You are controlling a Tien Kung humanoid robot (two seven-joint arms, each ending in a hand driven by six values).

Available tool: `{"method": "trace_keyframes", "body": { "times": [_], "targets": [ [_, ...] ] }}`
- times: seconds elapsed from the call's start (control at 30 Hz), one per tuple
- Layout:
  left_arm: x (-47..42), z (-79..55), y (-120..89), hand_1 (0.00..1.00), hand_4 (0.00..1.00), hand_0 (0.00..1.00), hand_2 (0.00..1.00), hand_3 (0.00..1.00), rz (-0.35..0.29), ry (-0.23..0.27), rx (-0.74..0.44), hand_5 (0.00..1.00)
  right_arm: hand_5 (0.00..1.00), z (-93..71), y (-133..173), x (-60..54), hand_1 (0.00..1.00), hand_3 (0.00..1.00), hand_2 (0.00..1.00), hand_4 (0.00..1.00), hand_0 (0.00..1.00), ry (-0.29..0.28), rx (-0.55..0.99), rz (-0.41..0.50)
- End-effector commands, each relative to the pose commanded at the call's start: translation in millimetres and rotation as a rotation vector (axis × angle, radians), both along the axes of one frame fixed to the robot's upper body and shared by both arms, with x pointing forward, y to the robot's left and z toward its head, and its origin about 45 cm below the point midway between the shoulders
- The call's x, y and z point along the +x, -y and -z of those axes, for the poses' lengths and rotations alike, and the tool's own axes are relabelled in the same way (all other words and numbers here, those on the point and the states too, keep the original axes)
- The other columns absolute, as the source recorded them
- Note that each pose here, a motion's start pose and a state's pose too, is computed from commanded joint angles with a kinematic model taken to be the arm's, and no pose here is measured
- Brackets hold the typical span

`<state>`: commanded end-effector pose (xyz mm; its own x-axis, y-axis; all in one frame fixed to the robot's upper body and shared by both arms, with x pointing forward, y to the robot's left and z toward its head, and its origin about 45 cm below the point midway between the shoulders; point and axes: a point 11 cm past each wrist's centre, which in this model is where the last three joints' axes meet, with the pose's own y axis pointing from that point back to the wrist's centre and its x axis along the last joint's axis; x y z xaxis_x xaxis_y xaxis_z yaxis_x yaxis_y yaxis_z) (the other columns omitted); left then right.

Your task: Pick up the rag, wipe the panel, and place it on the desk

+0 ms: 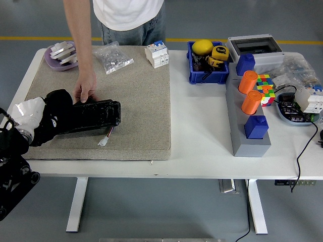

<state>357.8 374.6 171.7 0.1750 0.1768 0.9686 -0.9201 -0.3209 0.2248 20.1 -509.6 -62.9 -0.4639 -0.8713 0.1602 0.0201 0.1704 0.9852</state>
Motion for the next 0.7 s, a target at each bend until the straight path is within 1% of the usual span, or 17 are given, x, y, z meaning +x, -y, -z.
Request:
{"method": "trace_keyframes", "body": {
  "times": [0.17, 0.27, 0.4, 0.47, 0.53, 0.7],
  "targets": [
    [0.2, -5.2, -15.4, 0.148, 0.536, 0.236, 0.528, 0.538, -0.044, 0.017, 0.005, 0.002, 0.998, 0.2, -0.7, -0.3, 0.761, 0.774, 0.765, 0.998, 0.883, -0.001, 0.003, -0.003],
    [2.5, -11.0, -23.4, 0.148, 0.537, 0.236, 0.527, 0.539, -0.065, 0.037, 0.004, 0.002, 0.998, 0.3, -1.2, -0.2, 0.761, 0.774, 0.765, 0.998, 0.883, -0.001, 0.006, -0.005],
    [8.1, -16.4, -33.6, 0.148, 0.537, 0.236, 0.527, 0.539, -0.084, 0.057, 0.008, 0.002, 0.998, 0.0, -1.1, 1.8, 0.761, 0.774, 0.765, 0.998, 0.883, 0.001, 0.006, -0.008],
    [12.1, -16.7, -38.9, 0.148, 0.539, 0.234, 0.526, 0.538, -0.087, 0.069, 0.002, 0.002, 0.998, -0.2, -1.0, 3.2, 0.761, 0.775, 0.766, 0.998, 0.883, 0.004, 0.005, -0.008],
    [15.0, -14.7, -43.3, 0.148, 0.539, 0.234, 0.526, 0.538, -0.087, 0.070, -0.001, 0.002, 0.998, -0.1, -1.3, 4.0, 0.761, 0.775, 0.766, 0.998, 0.883, 0.004, 0.006, -0.011],
    [22.4, -9.4, -55.1, 0.169, 0.543, 0.244, 0.520, 0.539, -0.072, 0.107, -0.025, 0.002, 0.998, -0.3, -1.6, 6.4, 0.761, 0.775, 0.766, 0.998, 0.884, 0.009, 0.006, -0.012]
  ]
}}
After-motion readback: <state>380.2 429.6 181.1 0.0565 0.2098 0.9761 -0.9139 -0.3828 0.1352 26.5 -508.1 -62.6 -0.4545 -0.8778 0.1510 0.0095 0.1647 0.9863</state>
